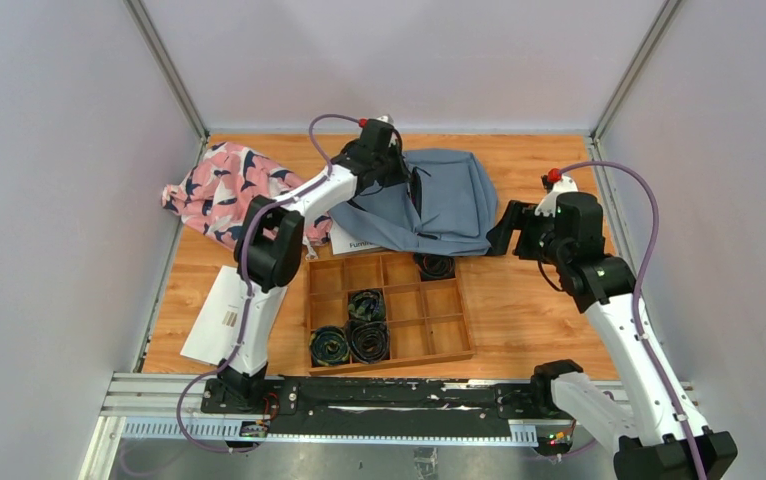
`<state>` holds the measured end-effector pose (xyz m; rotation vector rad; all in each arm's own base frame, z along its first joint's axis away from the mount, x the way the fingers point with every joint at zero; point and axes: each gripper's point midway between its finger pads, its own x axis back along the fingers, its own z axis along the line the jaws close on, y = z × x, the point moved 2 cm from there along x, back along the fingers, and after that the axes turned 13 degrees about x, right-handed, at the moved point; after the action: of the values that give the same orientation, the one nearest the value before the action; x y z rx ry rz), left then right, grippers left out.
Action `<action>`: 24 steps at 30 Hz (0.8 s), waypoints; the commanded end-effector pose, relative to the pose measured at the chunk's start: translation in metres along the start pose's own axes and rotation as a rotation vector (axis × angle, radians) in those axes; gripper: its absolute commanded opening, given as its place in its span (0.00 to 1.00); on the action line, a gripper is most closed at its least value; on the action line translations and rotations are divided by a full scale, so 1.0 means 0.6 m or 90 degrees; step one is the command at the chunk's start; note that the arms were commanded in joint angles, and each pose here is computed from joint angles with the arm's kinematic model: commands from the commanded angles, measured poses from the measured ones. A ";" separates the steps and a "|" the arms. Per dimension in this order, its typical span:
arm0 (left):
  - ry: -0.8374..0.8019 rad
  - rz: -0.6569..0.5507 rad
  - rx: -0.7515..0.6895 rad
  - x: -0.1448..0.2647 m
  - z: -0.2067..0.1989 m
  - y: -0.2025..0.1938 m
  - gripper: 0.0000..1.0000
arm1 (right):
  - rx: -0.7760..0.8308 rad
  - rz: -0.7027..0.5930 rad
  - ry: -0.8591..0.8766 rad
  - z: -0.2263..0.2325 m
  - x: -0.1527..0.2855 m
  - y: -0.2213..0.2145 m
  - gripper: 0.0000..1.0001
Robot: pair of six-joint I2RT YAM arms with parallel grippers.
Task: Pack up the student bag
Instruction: Place the stationery in the student bag.
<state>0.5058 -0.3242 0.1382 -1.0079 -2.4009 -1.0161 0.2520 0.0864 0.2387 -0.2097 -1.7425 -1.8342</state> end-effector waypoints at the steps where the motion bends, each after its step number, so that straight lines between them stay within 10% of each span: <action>1: 0.010 0.045 -0.051 0.027 -0.015 -0.034 0.00 | -0.014 -0.004 0.005 0.000 -0.002 0.000 0.79; 20: 0.047 0.177 -0.024 0.008 -0.002 -0.092 0.00 | -0.028 -0.002 0.011 0.004 0.003 -0.007 0.78; 24: 0.056 0.178 -0.030 0.015 -0.003 -0.089 0.32 | -0.037 -0.003 0.015 0.006 0.000 -0.008 0.77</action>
<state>0.4799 -0.3455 0.1228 -1.1806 -2.1919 -1.0091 0.2495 0.0914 0.2376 -0.1973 -1.6955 -1.8567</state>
